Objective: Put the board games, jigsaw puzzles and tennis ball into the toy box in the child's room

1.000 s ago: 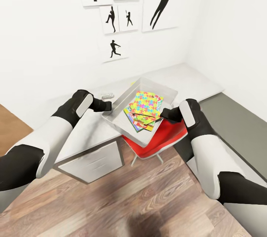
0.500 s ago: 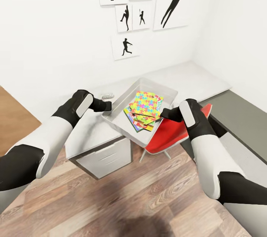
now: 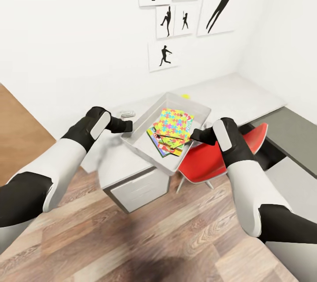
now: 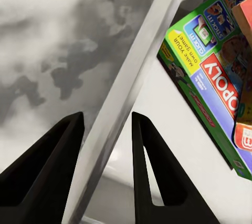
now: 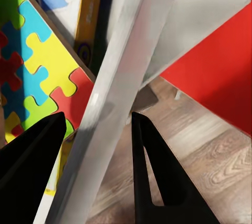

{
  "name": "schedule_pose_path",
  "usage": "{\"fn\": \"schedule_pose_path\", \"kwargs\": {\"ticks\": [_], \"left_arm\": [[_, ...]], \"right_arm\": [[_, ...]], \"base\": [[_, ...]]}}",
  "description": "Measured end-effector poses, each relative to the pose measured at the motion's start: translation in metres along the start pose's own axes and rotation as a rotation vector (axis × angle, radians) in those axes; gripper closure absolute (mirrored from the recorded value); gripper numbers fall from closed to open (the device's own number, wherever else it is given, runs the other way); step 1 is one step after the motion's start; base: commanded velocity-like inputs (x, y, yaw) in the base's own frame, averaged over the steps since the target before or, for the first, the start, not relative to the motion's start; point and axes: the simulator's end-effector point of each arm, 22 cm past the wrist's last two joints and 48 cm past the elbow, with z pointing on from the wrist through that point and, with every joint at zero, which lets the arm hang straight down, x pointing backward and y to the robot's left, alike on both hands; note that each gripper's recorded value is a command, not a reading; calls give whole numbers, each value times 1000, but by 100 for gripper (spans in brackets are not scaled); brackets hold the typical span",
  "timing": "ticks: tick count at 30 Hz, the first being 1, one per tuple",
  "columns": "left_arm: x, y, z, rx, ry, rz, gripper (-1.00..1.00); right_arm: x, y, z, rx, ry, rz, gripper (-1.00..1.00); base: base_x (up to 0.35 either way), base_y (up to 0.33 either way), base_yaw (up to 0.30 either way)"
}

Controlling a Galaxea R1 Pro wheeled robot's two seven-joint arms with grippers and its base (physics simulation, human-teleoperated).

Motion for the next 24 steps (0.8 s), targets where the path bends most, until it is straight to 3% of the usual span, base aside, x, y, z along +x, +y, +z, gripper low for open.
{"fn": "schedule_pose_path", "kwargs": {"ticks": [18, 24], "left_arm": [[1, 0, 0, -1, 2, 0, 100], [2, 0, 2, 0, 3, 0, 100]], "right_arm": [[1, 0, 0, -1, 2, 1, 100], [2, -1, 2, 0, 3, 0, 100]], "base": [[0, 301, 0], [0, 95, 0]]}}
